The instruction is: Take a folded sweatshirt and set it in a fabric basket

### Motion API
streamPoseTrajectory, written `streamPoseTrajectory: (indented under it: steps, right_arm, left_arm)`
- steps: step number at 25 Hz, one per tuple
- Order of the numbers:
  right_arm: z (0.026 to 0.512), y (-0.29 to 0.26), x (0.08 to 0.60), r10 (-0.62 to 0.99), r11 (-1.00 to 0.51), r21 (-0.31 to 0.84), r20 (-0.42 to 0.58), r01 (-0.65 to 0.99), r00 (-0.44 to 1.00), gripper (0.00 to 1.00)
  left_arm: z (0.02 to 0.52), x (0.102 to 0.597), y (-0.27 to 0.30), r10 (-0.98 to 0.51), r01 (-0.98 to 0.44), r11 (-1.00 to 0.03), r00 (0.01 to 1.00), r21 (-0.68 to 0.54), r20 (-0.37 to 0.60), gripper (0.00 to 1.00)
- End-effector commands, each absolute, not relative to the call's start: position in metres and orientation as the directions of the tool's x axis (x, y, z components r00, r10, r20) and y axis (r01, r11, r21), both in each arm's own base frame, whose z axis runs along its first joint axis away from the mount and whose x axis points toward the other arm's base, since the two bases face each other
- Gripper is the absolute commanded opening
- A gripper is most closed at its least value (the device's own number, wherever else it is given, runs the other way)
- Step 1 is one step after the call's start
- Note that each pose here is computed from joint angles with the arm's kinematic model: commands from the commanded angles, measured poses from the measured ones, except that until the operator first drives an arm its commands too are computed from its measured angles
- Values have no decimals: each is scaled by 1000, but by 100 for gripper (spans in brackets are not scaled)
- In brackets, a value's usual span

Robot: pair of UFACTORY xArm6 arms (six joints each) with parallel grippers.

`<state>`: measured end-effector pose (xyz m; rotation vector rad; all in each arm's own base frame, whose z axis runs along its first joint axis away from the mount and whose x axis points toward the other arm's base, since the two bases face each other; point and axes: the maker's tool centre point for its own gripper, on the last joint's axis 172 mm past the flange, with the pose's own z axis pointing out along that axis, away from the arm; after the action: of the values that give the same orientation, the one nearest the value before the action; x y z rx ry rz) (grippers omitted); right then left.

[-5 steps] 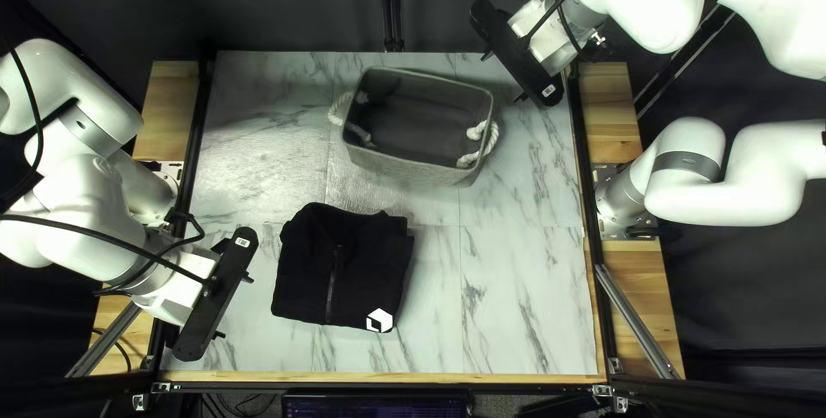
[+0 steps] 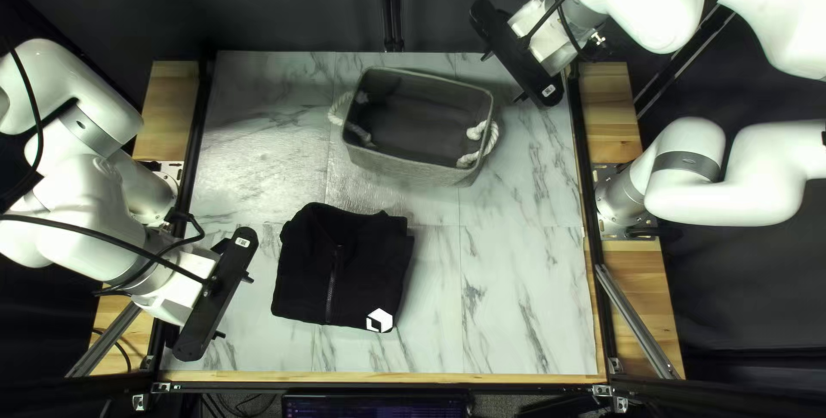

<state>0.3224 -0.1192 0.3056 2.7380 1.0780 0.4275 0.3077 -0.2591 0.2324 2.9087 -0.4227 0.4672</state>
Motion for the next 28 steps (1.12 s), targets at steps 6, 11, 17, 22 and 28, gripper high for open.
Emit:
streamPoseTrajectory:
  steps: [6, 11, 17, 22, 28]
  right_arm:
    - [306, -119, 322, 687, -725, 258, 202, 639, 698, 100]
    - [306, -119, 322, 687, -725, 258, 202, 639, 698, 100]
    - [306, -119, 322, 687, -725, 258, 202, 639, 698, 100]
    - [306, -119, 322, 687, -725, 258, 202, 639, 698, 100]
    - [309, -89, 342, 696, -713, 265, 149, 650, 703, 100]
  left_arm:
    - [232, 308, -259, -250, -302, -946, 911, 117, 328, 100]
    - [232, 308, -259, -250, -302, -946, 911, 117, 328, 100]
    - [232, 308, -259, -250, -302, -946, 911, 117, 328, 100]
    - [232, 308, -259, -250, -302, -946, 911, 117, 328, 100]
    - [232, 308, -259, -250, -302, -946, 911, 117, 328, 100]
